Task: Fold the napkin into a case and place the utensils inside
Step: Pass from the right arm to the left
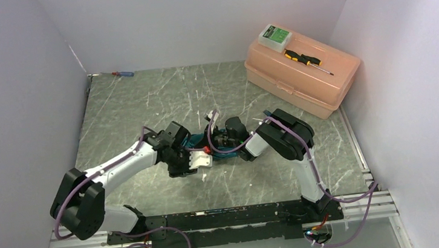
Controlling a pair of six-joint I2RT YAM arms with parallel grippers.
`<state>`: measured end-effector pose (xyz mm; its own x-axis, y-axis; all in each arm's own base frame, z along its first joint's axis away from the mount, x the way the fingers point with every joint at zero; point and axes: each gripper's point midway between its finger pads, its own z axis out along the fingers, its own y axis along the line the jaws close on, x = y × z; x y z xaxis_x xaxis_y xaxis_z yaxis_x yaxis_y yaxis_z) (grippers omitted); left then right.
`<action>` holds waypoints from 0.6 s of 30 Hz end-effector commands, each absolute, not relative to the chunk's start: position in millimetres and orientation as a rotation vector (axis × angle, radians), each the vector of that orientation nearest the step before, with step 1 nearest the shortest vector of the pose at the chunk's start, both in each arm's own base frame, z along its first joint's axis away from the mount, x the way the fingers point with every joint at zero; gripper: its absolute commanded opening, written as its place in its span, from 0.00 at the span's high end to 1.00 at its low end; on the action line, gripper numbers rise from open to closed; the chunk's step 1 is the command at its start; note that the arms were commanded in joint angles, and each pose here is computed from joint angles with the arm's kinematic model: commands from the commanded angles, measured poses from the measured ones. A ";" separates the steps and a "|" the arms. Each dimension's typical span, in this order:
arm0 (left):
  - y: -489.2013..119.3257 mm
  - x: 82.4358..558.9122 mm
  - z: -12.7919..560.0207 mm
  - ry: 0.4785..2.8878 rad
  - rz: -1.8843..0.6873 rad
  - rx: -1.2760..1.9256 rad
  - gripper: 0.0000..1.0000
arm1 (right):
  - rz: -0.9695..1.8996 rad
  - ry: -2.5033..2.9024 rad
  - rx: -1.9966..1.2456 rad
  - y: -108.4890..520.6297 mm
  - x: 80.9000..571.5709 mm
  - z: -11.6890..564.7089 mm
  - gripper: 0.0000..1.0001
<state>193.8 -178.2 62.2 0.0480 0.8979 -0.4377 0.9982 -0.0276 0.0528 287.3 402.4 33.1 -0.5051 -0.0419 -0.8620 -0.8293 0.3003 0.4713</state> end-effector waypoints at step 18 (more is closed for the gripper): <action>-171.3 236.2 12.2 1.683 -0.119 2.161 0.53 | 1.365 1.659 -0.776 406.7 284.2 64.7 1.00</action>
<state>230.4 -172.9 19.7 0.2393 0.9130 -0.3303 0.9573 -0.1649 0.2376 285.5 405.7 47.3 -0.5045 0.0044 -0.8634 -0.8326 0.2625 0.4878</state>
